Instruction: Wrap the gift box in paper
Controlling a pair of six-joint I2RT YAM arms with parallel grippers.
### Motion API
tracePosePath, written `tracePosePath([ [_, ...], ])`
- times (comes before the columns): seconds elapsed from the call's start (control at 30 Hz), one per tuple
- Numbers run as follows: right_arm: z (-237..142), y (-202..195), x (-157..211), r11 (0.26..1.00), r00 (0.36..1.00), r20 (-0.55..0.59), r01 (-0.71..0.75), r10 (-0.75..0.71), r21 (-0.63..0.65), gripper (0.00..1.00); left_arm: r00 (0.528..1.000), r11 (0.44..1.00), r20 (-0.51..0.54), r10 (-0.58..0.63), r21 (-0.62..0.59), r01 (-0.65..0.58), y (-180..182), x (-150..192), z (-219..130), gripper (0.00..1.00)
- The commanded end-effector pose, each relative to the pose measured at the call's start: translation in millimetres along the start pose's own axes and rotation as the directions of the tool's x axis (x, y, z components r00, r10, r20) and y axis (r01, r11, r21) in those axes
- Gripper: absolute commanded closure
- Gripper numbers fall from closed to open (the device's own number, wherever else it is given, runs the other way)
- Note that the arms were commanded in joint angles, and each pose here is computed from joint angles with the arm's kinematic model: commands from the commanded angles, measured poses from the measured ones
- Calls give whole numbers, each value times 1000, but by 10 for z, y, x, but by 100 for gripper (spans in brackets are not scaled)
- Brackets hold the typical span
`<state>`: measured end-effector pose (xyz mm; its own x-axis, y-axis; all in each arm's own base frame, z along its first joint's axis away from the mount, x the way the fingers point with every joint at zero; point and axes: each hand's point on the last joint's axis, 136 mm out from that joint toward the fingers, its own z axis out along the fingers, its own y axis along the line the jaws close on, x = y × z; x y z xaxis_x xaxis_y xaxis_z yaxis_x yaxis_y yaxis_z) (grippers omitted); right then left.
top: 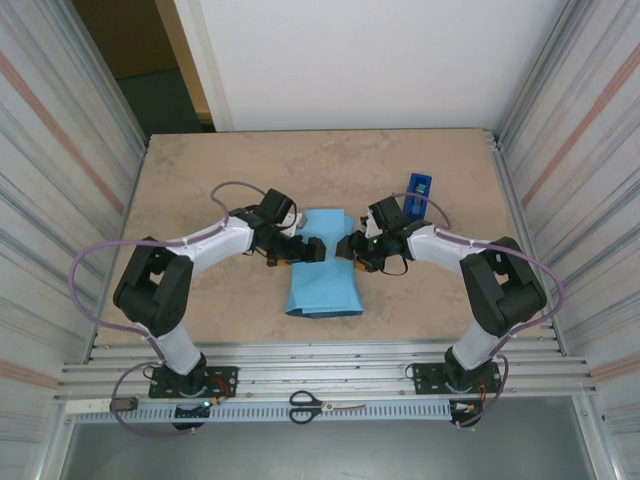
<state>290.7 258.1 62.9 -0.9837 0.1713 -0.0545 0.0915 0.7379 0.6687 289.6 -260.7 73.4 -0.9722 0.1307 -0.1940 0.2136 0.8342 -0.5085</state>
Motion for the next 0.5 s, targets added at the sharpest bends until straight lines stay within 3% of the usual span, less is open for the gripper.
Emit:
tracePosePath([
  [0.0, 127, -291, 224, 992, 997, -41, -68, 73, 107, 46, 999, 999, 10, -36, -15, 37, 61, 28, -118, 1],
  [0.47, 166, -240, 204, 992, 997, -30, -65, 68, 109, 45, 997, 998, -76, -29, -55, 25, 261, 197, 122, 3],
])
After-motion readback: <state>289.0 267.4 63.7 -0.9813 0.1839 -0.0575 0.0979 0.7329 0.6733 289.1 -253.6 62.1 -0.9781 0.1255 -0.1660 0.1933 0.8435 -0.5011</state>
